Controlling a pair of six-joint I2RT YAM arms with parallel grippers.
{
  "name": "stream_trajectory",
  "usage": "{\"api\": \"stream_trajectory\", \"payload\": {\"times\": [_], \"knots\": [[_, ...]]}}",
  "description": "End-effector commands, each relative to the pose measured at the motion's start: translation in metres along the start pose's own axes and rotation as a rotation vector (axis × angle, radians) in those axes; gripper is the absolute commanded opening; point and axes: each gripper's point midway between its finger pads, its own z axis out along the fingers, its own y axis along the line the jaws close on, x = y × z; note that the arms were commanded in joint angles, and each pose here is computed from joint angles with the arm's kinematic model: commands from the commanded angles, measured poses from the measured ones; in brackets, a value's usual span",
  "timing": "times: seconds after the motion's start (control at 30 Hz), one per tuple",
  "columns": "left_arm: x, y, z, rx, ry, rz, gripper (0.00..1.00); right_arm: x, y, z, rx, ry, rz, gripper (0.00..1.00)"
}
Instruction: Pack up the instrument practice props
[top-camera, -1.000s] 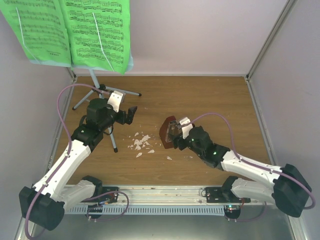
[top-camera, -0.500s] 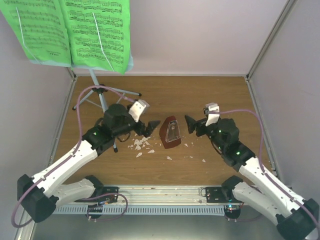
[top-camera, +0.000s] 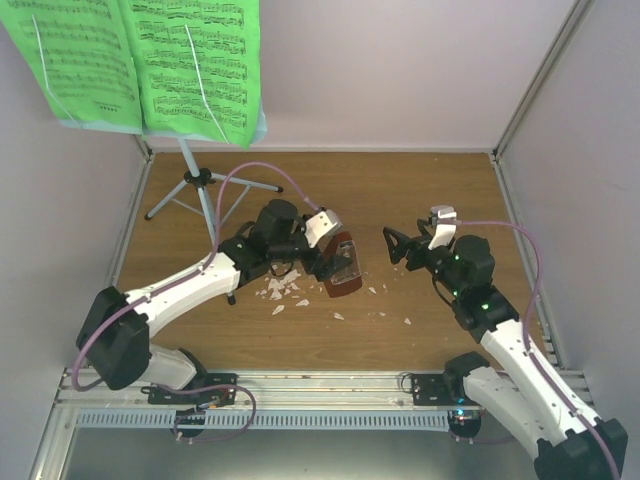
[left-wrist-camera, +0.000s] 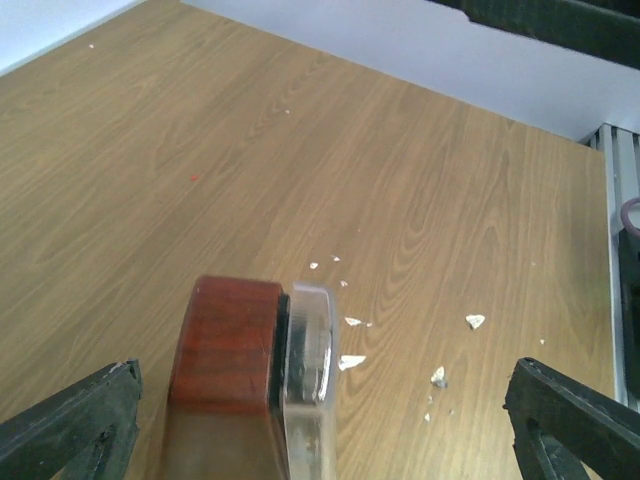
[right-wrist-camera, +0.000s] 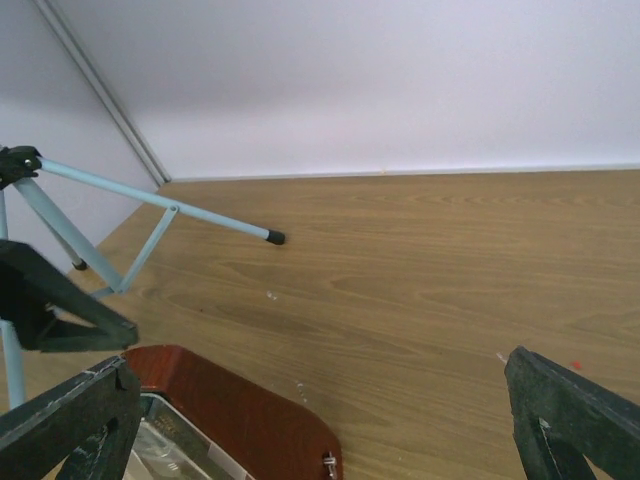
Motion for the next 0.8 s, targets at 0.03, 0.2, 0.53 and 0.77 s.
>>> {"api": "stream_trajectory", "payload": {"times": [0.03,0.2,0.53,0.77], "knots": [[-0.031,0.005,0.016,0.008,-0.085,0.084,0.99,0.009,0.001,-0.001,-0.026,0.016,0.035,1.0],[-0.028,0.001,0.026,0.06,-0.075,0.103,0.99,0.004,0.005,-0.002,-0.045,0.0,0.026,1.0],[-0.015,0.003,0.036,0.067,-0.036,0.105,0.66,0.008,0.004,-0.003,-0.045,0.004,0.024,1.0],[-0.013,0.008,0.036,0.036,-0.031,0.108,0.49,0.006,0.003,-0.004,-0.038,-0.001,0.018,1.0]]}}
